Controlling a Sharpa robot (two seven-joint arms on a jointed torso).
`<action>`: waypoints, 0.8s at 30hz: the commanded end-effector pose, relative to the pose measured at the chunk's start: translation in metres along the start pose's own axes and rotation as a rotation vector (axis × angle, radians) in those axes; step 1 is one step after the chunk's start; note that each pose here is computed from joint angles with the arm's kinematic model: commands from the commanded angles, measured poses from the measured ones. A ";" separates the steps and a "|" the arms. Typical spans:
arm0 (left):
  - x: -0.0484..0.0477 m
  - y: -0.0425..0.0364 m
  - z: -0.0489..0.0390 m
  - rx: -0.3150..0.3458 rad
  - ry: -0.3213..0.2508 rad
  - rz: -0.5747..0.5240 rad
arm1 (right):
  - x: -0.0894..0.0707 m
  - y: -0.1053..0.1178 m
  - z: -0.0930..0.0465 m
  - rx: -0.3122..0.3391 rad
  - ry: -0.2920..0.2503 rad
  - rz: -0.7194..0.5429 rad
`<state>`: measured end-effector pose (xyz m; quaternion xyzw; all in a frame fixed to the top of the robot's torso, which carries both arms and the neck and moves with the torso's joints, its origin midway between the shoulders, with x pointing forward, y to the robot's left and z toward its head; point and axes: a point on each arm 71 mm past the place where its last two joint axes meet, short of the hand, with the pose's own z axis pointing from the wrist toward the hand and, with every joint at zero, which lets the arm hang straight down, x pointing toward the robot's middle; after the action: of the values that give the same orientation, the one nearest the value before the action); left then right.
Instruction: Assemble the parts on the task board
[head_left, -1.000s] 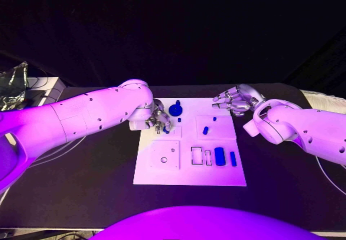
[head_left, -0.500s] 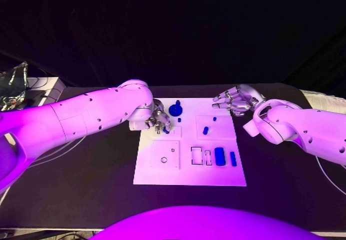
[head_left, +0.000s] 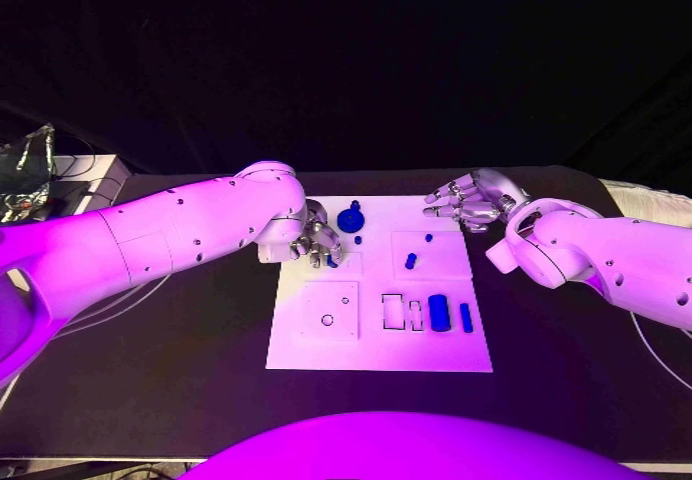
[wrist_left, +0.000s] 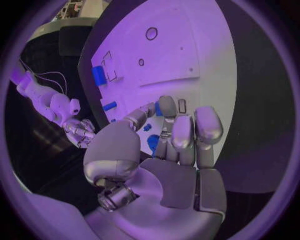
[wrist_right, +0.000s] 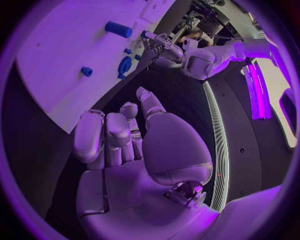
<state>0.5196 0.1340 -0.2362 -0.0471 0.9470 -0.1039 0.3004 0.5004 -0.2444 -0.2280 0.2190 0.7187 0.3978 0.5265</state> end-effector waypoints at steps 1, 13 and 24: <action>0.0167 0.0082 0.0088 -0.055 0.049 0.032 | 0.002 0.001 0.000 -0.012 0.022 -0.002; 0.0173 0.0075 0.0090 -0.054 0.046 0.035 | 0.002 0.001 0.000 -0.012 0.021 -0.001; 0.0168 0.0052 0.0106 -0.056 0.037 0.033 | 0.002 0.001 0.000 -0.014 0.021 -0.001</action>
<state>0.5176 0.1312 -0.2431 -0.0466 0.9473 -0.0975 0.3017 0.4999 -0.2439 -0.2284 0.2185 0.7198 0.3986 0.5246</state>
